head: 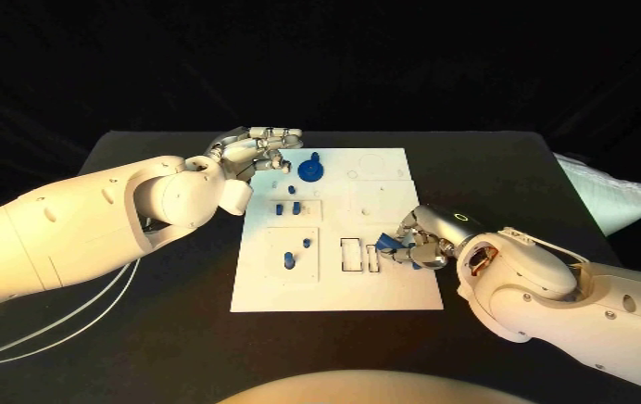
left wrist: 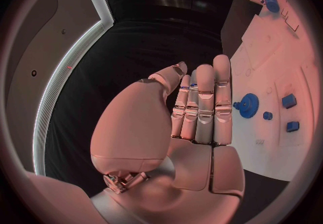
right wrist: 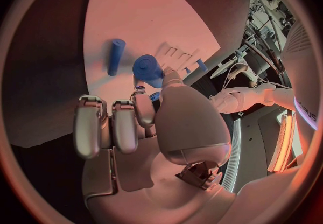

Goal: Assemble the parts on the task board

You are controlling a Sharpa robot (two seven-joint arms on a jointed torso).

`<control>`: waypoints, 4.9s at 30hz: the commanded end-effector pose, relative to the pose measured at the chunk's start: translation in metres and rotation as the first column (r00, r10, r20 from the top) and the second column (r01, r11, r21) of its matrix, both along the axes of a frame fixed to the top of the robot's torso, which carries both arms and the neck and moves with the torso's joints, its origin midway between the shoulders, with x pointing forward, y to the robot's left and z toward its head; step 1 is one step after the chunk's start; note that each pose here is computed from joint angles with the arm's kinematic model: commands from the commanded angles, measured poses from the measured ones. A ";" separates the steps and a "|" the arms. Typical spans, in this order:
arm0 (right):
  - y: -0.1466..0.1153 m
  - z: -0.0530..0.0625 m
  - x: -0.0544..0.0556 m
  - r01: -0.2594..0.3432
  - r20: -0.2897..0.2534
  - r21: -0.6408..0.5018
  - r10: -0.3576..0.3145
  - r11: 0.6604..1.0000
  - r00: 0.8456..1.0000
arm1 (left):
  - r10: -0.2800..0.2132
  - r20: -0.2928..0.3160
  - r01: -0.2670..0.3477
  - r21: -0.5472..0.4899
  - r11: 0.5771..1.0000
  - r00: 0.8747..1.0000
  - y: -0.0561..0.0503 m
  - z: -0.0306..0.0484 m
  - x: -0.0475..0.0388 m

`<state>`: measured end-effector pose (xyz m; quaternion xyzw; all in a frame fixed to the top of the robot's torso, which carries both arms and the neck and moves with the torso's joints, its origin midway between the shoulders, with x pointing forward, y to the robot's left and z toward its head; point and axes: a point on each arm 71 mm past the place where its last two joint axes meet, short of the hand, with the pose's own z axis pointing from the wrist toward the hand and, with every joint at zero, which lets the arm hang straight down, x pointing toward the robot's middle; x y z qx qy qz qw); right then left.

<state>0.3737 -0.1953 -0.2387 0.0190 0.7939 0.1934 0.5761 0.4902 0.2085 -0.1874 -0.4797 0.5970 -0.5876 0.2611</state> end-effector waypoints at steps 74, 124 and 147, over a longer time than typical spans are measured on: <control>0.053 -0.005 0.002 -0.117 -0.041 0.012 0.117 0.993 0.992 | -0.032 0.000 0.032 -0.011 0.999 0.999 -0.006 0.0006 -0.0017; -0.052 0.013 0.007 0.032 -0.075 -0.091 -0.039 0.995 0.996 | -0.025 0.005 0.025 -0.013 1.000 1.000 -0.007 -0.0008 -0.0020; -0.039 -0.002 0.006 0.007 -0.098 -0.164 -0.024 0.986 0.995 | -0.026 0.002 0.026 -0.012 1.000 1.000 -0.006 -0.0012 -0.0020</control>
